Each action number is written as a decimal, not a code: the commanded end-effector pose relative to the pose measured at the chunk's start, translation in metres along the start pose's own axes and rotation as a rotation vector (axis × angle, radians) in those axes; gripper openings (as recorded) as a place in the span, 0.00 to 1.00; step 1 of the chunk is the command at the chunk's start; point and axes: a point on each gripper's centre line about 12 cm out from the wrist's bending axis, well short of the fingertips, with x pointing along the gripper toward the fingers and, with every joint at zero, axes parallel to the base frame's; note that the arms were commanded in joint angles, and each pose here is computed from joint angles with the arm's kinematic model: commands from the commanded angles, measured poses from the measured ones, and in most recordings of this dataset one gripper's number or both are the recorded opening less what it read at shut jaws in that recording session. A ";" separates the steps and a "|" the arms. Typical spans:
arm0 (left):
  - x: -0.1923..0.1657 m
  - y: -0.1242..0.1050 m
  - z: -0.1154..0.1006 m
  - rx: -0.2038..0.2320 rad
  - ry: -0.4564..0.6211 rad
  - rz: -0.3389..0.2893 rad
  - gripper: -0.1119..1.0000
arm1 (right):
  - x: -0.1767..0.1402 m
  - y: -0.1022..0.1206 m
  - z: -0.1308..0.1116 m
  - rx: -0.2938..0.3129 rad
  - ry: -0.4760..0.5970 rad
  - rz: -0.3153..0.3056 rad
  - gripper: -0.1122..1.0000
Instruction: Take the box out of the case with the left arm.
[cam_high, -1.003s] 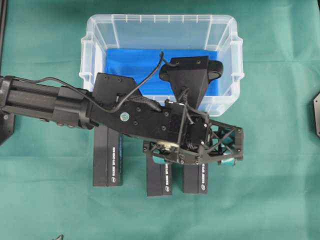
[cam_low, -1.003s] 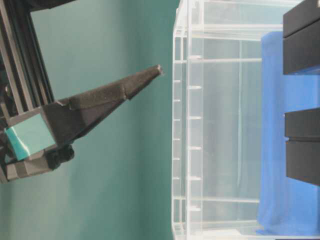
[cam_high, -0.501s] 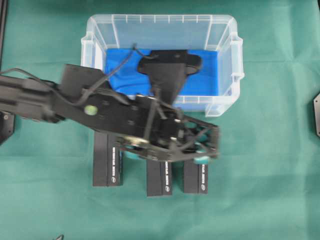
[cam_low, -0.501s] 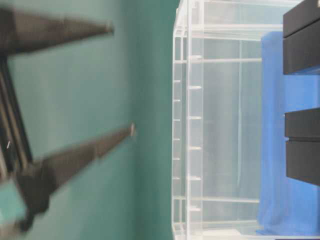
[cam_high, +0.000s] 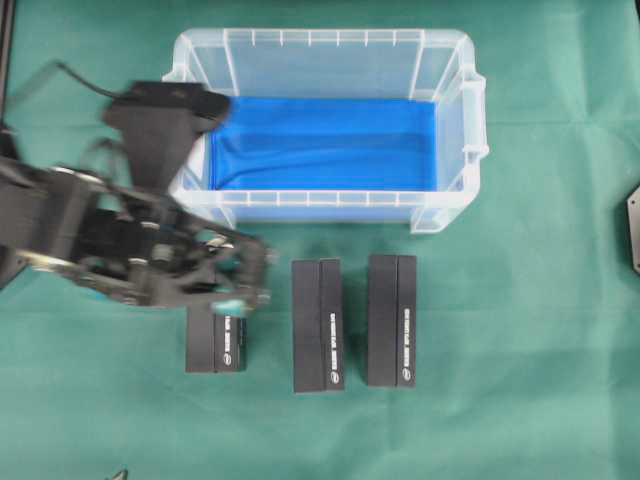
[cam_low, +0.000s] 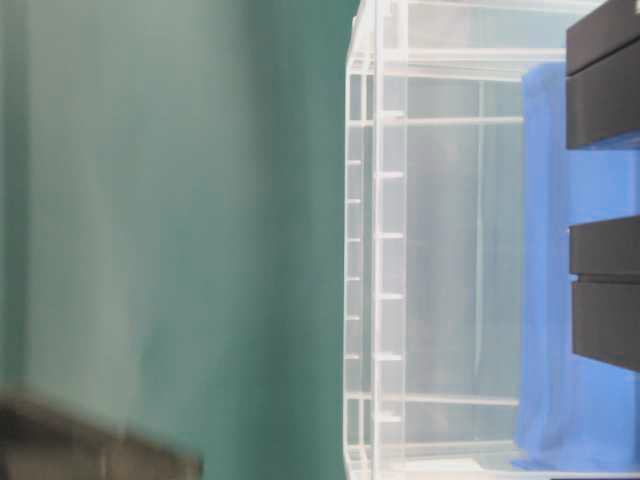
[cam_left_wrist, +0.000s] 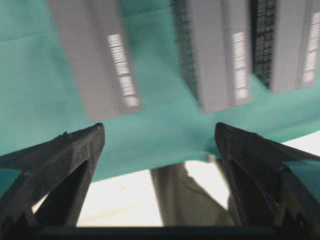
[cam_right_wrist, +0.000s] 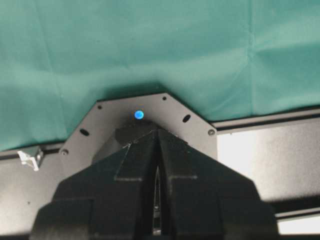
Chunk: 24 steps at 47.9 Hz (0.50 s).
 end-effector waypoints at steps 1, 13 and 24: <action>-0.019 0.023 -0.001 0.006 0.007 -0.048 0.94 | -0.002 0.000 0.001 0.004 -0.004 -0.002 0.10; -0.027 0.081 0.002 0.023 0.014 -0.056 0.93 | -0.001 0.000 0.001 0.003 -0.001 -0.003 0.10; -0.032 0.103 0.002 0.032 0.024 -0.070 0.93 | 0.001 0.000 0.001 0.003 0.004 -0.004 0.10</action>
